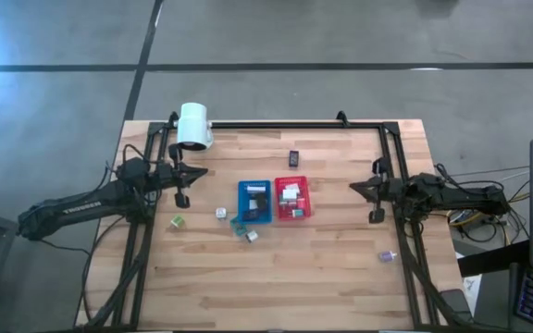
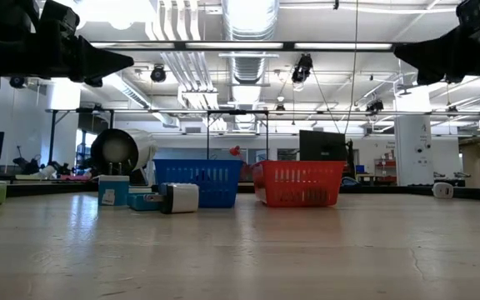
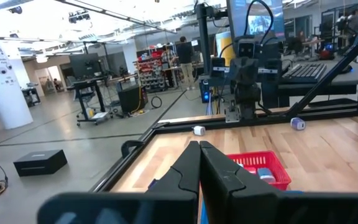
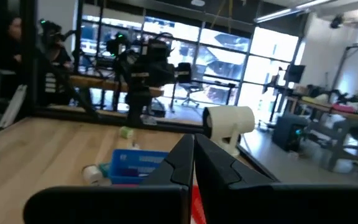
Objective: Pick & Place Office items
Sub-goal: Put the dark blue digital clock into the blue bin
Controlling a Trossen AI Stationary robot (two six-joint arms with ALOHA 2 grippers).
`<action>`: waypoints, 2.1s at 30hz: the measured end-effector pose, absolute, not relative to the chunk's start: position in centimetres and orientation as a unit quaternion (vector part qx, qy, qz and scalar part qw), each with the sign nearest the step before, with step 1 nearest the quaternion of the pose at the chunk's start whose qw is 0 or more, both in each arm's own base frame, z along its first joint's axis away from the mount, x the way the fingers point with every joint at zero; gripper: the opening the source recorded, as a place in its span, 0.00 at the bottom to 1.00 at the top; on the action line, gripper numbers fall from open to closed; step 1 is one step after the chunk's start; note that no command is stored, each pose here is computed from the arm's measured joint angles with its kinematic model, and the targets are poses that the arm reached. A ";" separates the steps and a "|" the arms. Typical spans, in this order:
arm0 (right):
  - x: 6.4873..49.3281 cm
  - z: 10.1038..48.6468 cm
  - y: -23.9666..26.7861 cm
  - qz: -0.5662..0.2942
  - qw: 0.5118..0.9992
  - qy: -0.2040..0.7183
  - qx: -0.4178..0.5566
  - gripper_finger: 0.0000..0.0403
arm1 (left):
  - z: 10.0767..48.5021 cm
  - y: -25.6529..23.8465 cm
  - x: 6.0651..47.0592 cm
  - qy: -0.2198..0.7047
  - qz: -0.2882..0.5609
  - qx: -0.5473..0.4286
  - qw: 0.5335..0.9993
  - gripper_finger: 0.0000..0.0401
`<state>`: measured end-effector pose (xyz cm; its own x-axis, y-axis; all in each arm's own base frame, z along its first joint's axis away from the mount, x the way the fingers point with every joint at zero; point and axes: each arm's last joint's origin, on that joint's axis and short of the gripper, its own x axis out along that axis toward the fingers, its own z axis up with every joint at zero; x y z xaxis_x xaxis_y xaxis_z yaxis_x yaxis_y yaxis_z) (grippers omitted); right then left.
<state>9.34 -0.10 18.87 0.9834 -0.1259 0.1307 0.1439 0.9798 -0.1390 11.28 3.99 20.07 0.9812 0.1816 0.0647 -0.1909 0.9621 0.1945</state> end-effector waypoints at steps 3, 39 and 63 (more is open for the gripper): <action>9.3 18.9 -0.2 -0.079 0.992 -0.061 -0.072 0.02 | 20.1 4.0 11.3 -0.023 0.094 0.100 0.990 0.03; 9.8 18.5 -0.2 -0.080 0.994 -0.035 -0.074 0.02 | 20.1 4.0 11.3 -0.024 0.094 0.101 0.990 0.03; 9.9 18.3 -0.6 -0.142 0.989 -0.008 -0.031 0.02 | 20.8 4.0 11.2 -0.059 0.105 0.113 0.986 0.03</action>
